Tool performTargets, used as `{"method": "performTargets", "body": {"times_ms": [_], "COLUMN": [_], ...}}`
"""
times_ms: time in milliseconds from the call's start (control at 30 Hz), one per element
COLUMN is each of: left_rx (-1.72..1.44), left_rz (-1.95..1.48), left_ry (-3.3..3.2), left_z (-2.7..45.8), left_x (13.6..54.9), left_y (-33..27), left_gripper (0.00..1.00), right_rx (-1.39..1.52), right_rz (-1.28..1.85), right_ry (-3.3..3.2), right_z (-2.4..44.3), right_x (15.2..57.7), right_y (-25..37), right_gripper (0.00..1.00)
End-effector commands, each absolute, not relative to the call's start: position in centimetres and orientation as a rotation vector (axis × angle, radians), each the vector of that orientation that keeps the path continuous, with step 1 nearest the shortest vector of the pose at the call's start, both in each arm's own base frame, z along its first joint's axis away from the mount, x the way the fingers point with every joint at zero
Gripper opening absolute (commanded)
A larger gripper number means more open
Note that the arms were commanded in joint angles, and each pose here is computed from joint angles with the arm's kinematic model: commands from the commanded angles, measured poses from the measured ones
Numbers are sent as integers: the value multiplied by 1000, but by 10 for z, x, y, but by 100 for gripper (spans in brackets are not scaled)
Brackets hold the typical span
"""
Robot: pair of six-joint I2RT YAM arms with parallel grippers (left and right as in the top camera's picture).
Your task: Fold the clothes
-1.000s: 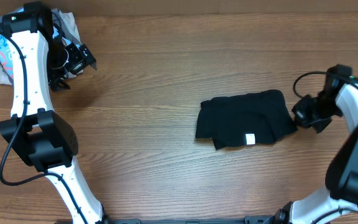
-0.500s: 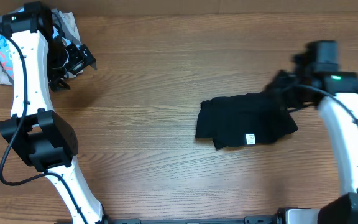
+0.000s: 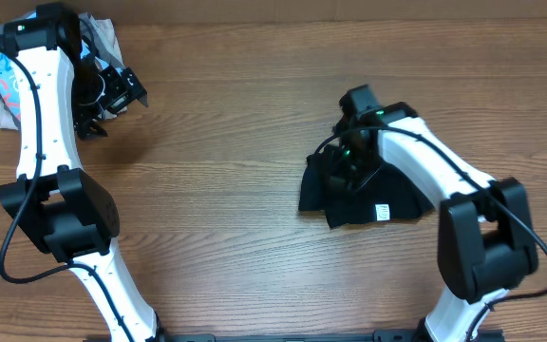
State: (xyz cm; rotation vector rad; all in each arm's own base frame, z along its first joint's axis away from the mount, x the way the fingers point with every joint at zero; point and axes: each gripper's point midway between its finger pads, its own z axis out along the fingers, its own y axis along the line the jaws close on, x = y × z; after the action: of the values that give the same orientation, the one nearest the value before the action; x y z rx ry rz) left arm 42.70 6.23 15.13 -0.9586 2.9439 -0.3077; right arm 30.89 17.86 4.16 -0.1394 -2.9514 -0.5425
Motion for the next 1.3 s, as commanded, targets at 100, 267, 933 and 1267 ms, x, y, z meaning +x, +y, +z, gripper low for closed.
{"method": "performTargets", "body": {"times_ms": [100,267,933,1267], "left_rx": [-912,-913,-550,61], "left_rz": [-322,-322,-545,-713], "left_ry": [2934,2934,2969,2921], "left_z": [157,157,164,146], "left_x": [431,431,439,456], "left_y": [58,58,18,-115], "left_gripper": [100,100,100,100], "right_rx": [-159,-177,-487,-621], "right_rz": [-410,-316,-163,-256], "right_ry": [-2829,-2754,-3315,-3410], "right_z": [30,15,164,199], "right_x": [274,244,289,291], "right_y": [170,155,90,71], "right_gripper": [4,4,100,100]}}
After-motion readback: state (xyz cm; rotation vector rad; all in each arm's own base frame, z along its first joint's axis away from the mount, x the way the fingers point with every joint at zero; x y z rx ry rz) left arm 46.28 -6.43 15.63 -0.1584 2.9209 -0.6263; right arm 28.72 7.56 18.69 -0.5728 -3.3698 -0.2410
